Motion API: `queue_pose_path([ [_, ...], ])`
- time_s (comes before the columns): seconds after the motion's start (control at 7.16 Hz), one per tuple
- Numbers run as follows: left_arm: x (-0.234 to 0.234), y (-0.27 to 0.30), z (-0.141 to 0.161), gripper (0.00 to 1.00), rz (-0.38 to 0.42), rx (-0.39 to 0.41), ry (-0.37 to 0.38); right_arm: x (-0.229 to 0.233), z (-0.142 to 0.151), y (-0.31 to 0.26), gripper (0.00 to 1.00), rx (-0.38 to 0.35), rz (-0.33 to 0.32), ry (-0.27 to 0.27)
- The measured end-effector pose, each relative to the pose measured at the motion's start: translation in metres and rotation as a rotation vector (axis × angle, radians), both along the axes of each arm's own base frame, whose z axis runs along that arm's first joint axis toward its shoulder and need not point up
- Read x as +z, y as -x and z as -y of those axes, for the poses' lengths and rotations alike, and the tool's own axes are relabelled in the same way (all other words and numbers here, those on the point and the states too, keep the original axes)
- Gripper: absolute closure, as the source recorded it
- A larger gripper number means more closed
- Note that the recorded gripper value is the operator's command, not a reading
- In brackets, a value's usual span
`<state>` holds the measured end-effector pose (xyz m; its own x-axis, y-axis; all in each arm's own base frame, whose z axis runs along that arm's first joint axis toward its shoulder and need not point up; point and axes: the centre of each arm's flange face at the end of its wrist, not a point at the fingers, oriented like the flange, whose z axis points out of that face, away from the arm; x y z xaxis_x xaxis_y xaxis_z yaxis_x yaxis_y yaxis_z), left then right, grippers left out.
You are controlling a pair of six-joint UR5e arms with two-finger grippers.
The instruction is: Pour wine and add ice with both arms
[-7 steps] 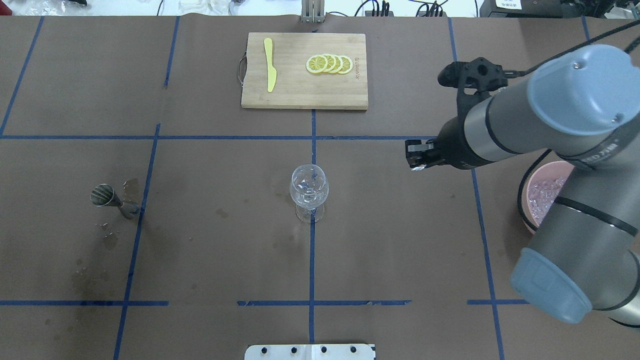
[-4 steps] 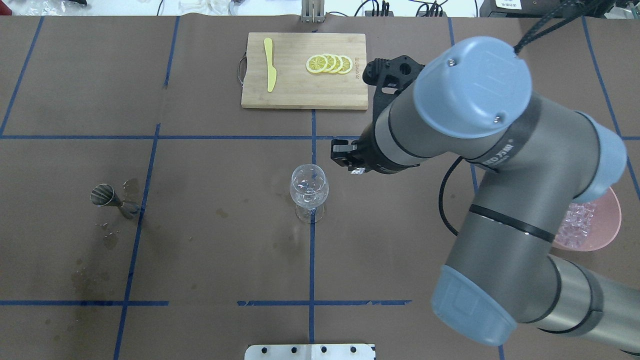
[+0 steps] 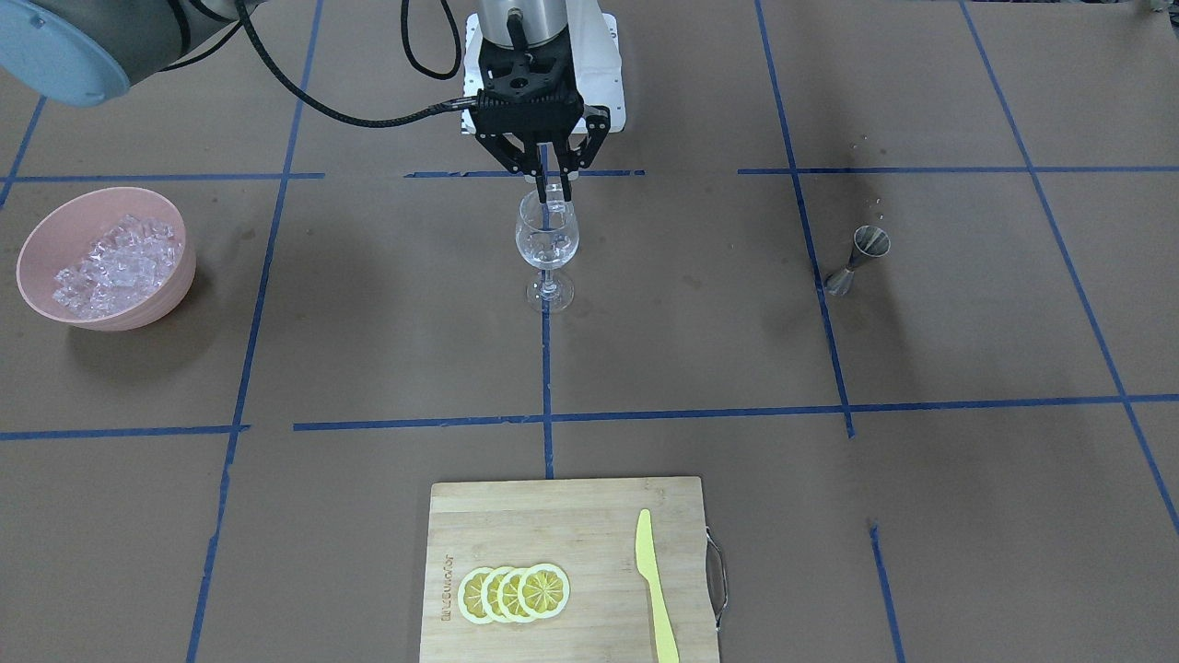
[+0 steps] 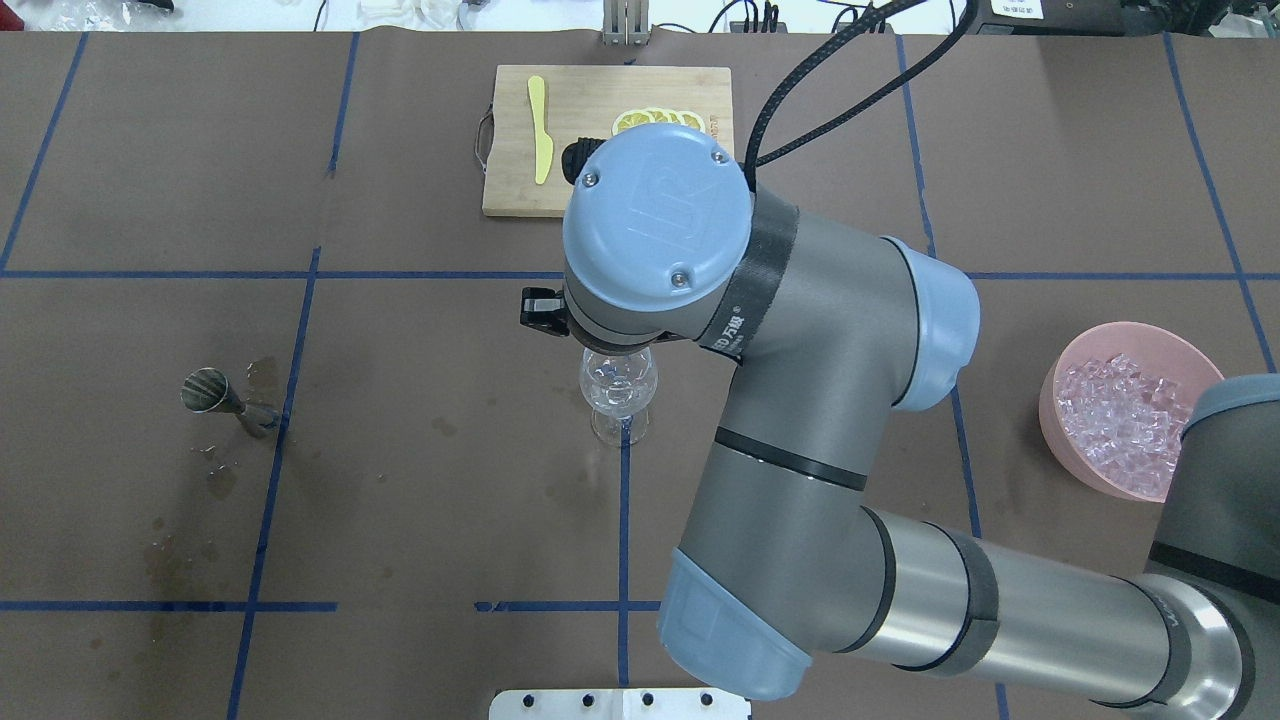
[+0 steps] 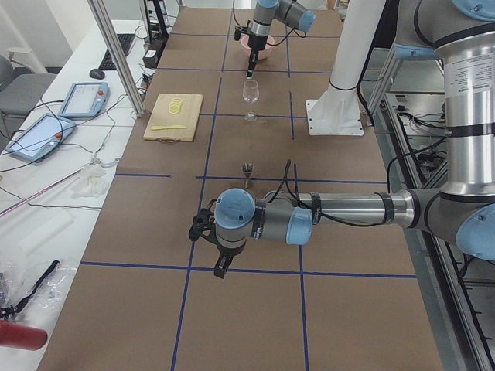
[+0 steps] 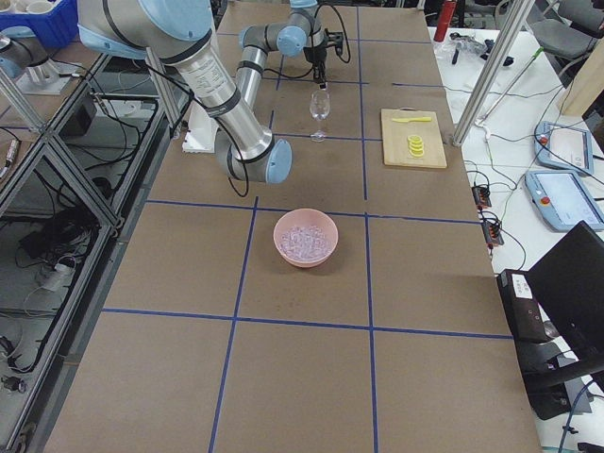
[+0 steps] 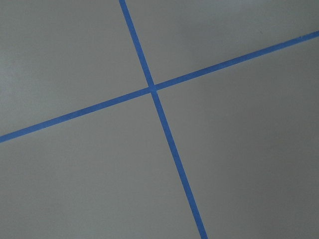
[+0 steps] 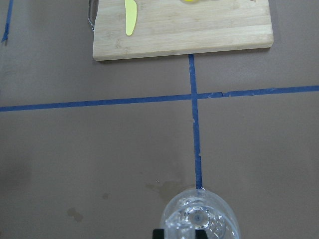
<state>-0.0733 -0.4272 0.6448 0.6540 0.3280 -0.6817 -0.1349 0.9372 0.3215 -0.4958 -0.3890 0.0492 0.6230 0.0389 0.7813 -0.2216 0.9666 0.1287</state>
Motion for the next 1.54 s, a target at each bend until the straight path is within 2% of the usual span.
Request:
queue_pose_path([
  [0.42, 0.001, 0.000, -0.002, 0.00, -0.001, 0.002, 0.001, 0.008, -0.001, 0.004, 1.00, 0.004, -0.039, 0.012],
  [0.56, 0.002, -0.001, -0.002, 0.00, -0.001, 0.002, 0.001, 0.011, -0.002, 0.004, 0.07, 0.002, -0.048, 0.017],
  [0.7, 0.002, -0.001, -0.002, 0.00, -0.001, 0.003, 0.001, 0.012, -0.004, 0.005, 0.00, -0.001, -0.052, 0.018],
  [1.26, 0.000, -0.001, -0.002, 0.00, -0.001, 0.004, -0.003, 0.013, -0.016, 0.001, 0.00, -0.016, -0.043, 0.007],
  [1.4, 0.001, -0.001, -0.001, 0.00, 0.000, 0.004, -0.003, 0.023, -0.014, -0.011, 0.00, -0.038, -0.046, -0.011],
  [1.54, 0.002, -0.001, 0.000, 0.00, 0.001, 0.004, 0.001, 0.040, 0.004, -0.035, 0.00, -0.082, -0.061, -0.030],
])
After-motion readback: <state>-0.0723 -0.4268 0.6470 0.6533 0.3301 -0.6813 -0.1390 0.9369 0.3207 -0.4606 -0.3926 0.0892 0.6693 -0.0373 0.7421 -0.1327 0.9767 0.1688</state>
